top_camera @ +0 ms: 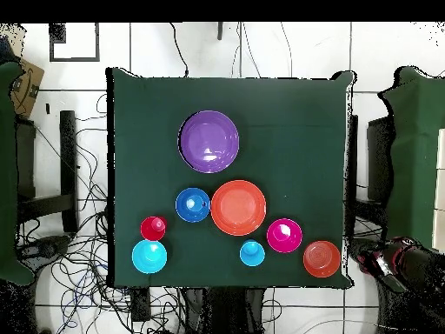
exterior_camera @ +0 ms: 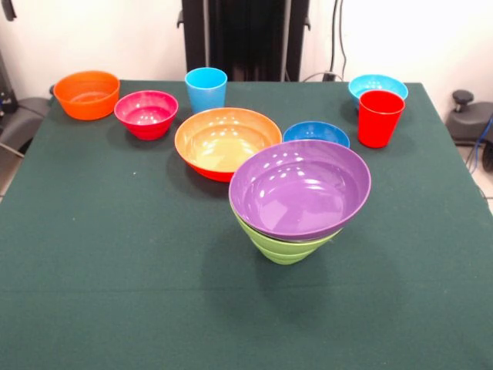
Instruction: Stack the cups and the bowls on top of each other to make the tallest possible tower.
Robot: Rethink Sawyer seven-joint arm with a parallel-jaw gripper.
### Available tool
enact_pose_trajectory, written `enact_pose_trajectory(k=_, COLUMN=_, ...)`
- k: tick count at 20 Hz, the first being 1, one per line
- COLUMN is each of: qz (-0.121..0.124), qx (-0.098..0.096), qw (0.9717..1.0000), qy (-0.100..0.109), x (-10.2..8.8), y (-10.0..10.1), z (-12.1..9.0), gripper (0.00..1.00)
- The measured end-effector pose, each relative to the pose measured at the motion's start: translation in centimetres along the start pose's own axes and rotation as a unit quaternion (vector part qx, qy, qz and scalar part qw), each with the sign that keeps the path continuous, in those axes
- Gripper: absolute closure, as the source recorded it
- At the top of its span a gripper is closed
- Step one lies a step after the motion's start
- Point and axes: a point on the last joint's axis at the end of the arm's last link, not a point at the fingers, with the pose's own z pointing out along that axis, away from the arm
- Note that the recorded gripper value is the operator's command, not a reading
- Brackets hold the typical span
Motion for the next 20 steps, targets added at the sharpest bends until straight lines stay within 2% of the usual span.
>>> enact_pose_trajectory(k=14, qz=-0.03, qx=0.002, qw=0.9993, qy=-0.02, x=-2.9, y=1.1, z=-0.2, gripper=0.0)
enact_pose_trajectory(k=20, qz=-0.043, qx=0.019, qw=0.9982, qy=-0.037, x=-4.6, y=1.4, z=0.2, gripper=0.0)
